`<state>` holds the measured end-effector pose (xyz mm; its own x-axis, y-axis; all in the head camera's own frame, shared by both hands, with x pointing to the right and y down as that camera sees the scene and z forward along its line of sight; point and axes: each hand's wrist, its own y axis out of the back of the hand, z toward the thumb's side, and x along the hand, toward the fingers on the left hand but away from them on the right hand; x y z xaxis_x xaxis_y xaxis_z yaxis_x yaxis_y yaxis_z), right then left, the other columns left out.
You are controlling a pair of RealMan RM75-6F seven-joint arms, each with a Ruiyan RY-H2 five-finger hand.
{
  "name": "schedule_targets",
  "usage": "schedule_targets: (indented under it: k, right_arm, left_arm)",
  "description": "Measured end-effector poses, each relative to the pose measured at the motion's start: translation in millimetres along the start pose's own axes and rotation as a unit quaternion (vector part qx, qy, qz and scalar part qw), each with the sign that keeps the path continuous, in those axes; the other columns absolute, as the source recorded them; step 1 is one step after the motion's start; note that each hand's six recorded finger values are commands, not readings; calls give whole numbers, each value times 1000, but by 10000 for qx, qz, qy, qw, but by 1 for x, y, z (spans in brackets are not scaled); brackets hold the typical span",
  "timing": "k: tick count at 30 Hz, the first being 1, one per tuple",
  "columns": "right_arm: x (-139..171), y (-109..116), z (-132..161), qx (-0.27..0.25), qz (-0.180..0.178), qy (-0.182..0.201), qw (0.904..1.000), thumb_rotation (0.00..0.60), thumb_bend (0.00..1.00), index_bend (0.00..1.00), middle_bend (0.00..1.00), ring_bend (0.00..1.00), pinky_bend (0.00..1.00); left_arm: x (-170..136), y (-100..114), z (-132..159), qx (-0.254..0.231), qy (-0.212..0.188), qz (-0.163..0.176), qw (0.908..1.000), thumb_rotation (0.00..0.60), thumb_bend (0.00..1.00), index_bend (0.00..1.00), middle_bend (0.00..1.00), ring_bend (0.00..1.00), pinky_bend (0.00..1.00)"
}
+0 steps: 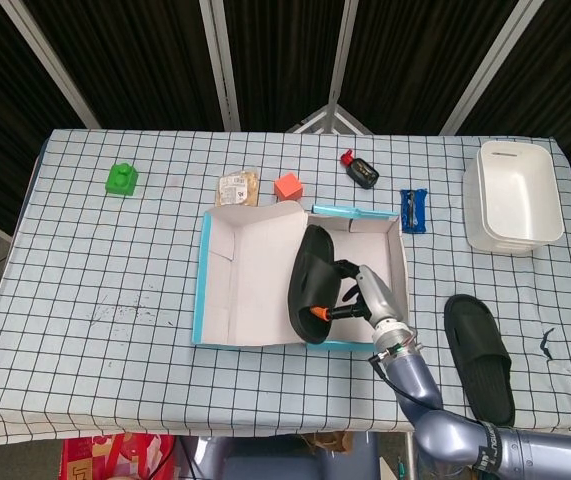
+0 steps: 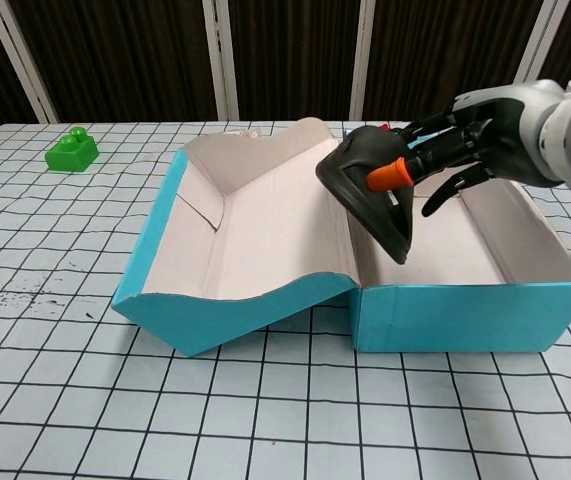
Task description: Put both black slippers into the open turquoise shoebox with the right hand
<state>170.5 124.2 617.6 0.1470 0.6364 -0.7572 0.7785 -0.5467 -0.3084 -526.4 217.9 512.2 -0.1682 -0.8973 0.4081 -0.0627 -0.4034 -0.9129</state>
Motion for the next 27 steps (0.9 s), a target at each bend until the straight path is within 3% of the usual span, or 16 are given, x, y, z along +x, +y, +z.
schedule_targets:
  k: [11,27]
  right_arm:
    - [-19,-1,-8,-162,24,277,9995,600,649,648,434,440,441]
    - [-37,-12,-41,57,208,208,9995,600,664,654,434,440,441]
  left_arm:
    - [1,0,-1,23,43,10,10000,600,367,39,0,0,17]
    - [2,-2,-1,61,68,3,10000,600,367,39,0,0,17]
